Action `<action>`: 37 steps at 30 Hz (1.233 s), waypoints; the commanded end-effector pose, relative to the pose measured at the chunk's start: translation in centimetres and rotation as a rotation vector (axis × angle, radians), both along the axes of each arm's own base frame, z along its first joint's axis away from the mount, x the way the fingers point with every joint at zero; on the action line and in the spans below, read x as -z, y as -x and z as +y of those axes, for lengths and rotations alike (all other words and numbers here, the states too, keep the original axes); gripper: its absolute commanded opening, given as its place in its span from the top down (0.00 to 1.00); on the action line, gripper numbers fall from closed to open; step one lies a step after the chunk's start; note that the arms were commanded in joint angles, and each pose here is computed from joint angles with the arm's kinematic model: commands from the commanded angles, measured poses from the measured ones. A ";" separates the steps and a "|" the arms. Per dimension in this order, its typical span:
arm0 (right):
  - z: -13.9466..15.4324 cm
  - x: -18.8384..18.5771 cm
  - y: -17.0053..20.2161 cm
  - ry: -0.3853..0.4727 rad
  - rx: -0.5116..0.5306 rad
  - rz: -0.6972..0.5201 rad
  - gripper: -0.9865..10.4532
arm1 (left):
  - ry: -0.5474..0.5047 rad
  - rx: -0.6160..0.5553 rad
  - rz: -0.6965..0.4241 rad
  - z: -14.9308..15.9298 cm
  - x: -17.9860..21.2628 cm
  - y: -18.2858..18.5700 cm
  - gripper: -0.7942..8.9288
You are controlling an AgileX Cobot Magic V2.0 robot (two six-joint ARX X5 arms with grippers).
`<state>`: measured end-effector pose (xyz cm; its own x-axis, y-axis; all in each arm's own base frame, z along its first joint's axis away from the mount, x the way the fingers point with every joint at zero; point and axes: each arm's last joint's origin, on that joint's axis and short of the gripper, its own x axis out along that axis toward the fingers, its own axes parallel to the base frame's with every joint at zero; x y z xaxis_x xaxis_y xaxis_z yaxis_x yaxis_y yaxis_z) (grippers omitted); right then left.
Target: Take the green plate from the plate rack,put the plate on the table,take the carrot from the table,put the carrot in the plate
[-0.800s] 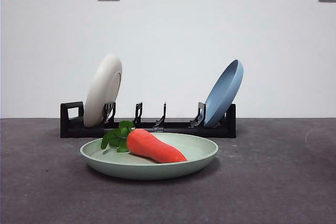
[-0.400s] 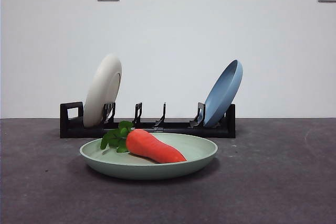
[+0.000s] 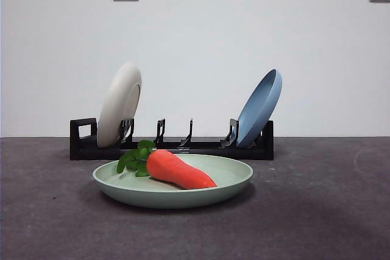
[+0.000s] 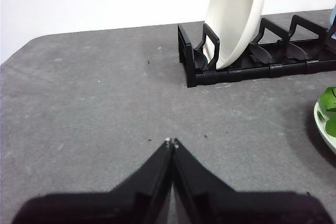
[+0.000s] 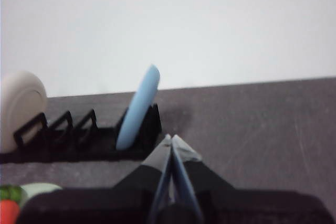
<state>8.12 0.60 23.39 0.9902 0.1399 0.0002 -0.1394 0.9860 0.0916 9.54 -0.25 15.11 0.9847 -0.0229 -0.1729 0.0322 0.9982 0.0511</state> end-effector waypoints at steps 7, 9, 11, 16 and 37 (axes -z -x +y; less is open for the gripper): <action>-0.1 6.8 -1.3 -0.038 0.019 0.108 0.91 | 0.007 0.001 0.007 0.0 0.4 -0.1 0.92; -0.1 7.8 -1.4 -0.040 0.019 0.137 0.91 | 0.007 0.002 0.007 0.0 0.4 -0.1 0.92; -0.1 8.5 -1.5 -0.043 0.019 0.167 0.91 | 0.007 0.002 0.007 0.0 0.4 -0.1 0.92; -0.1 8.6 -1.5 -0.044 0.021 0.181 0.91 | 0.007 0.002 0.007 0.0 0.4 -0.1 0.92; -0.1 8.6 -1.5 -0.059 0.022 0.181 0.91 | 0.007 0.002 0.007 0.0 0.4 -0.1 0.92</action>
